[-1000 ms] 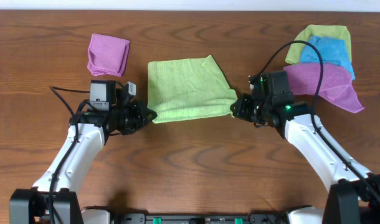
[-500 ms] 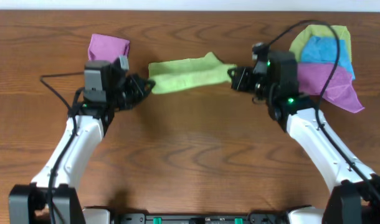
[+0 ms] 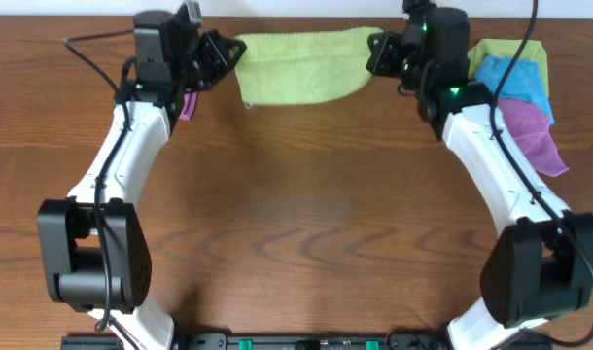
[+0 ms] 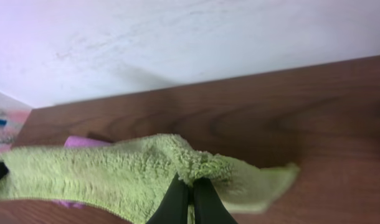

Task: Fold the cloth
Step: 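Lift the near edge and fold it forward over the far edge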

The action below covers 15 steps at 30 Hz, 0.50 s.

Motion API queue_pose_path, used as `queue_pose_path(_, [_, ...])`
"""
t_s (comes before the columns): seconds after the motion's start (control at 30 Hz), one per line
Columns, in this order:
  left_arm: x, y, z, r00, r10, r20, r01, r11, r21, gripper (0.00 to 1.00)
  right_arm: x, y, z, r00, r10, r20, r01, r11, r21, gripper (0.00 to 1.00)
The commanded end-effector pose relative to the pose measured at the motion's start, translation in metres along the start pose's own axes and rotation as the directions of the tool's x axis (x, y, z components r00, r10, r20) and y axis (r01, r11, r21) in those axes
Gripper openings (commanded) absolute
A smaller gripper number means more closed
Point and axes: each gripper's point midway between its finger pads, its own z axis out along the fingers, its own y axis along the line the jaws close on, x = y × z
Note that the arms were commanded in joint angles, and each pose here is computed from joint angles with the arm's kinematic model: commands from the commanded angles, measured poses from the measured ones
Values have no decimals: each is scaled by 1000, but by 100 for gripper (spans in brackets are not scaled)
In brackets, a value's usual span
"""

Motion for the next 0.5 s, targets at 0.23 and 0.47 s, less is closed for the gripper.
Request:
queue_pose_path(0.23, [22,-2,-14,985,75,-157,-82,996,-41,6,-3,5,-29,987,-98,-126,105,993,46,1])
queue_pose_path(0.47, [64,29,-28,944,62,-324,-115,982,-148,6,59,-13,-47,920,-84,-383,124,989,81,2])
